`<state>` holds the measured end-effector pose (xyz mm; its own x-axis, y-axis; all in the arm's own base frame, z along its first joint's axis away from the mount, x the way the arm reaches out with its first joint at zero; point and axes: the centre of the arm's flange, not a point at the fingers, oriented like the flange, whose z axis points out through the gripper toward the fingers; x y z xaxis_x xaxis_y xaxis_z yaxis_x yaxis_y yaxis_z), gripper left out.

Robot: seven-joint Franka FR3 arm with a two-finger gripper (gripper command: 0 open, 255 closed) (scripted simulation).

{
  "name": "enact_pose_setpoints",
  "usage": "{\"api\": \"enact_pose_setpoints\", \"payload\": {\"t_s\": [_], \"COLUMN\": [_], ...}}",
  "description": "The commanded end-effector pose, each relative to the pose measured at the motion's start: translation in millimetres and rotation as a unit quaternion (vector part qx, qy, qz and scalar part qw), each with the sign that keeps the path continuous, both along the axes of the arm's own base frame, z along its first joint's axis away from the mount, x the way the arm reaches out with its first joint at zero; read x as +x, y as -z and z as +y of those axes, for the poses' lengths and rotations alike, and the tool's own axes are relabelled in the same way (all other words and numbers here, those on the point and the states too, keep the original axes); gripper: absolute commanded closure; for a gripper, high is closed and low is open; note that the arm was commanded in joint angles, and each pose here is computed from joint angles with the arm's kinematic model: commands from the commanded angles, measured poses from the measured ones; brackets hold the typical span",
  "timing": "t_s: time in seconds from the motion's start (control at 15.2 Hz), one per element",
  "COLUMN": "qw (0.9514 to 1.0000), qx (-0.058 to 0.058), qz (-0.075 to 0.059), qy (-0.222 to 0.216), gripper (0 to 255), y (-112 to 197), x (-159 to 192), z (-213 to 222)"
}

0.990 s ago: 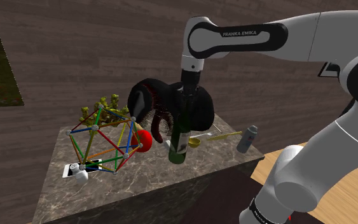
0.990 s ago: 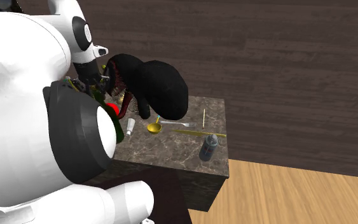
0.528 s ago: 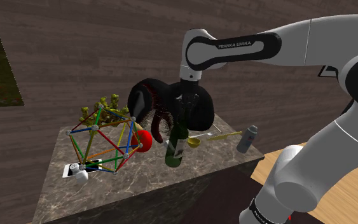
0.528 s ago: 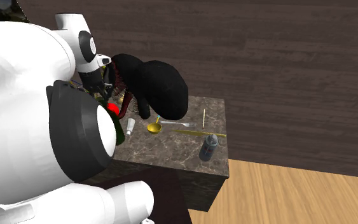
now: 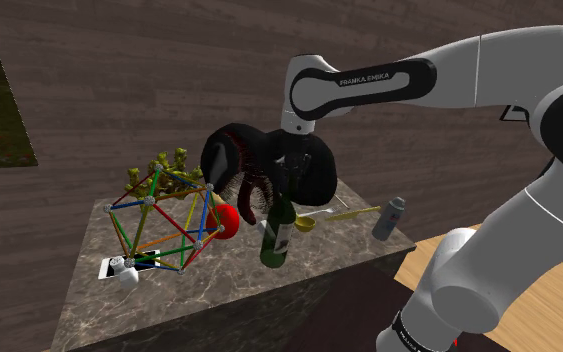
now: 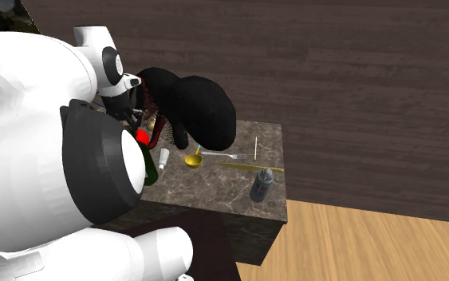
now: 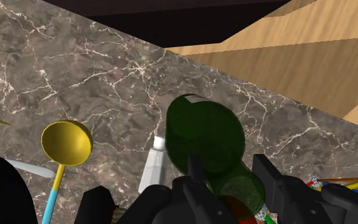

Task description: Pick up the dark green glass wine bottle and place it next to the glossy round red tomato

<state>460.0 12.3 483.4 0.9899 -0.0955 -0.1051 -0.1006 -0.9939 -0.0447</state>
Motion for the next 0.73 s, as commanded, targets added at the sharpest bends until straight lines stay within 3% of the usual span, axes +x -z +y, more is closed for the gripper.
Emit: {"api": "enact_pose_setpoints", "payload": {"t_s": [0.0,0.07,0.13,0.46,0.66], "qw": [1.0000,1.0000,1.0000,1.0000,1.0000], "qx": [0.000,0.000,0.000,0.000,0.000], "qz": [0.000,0.000,0.000,0.000,0.000], "qy": [0.000,0.000,0.000,0.000,0.000], "gripper": [255,255,0,0,0], "y": [-0.2,-0.2,-0.1,-0.2,-39.5], "x": [0.0,0.0,0.0,0.0,4.0], "z": [0.0,0.0,0.0,0.0,-2.2]}}
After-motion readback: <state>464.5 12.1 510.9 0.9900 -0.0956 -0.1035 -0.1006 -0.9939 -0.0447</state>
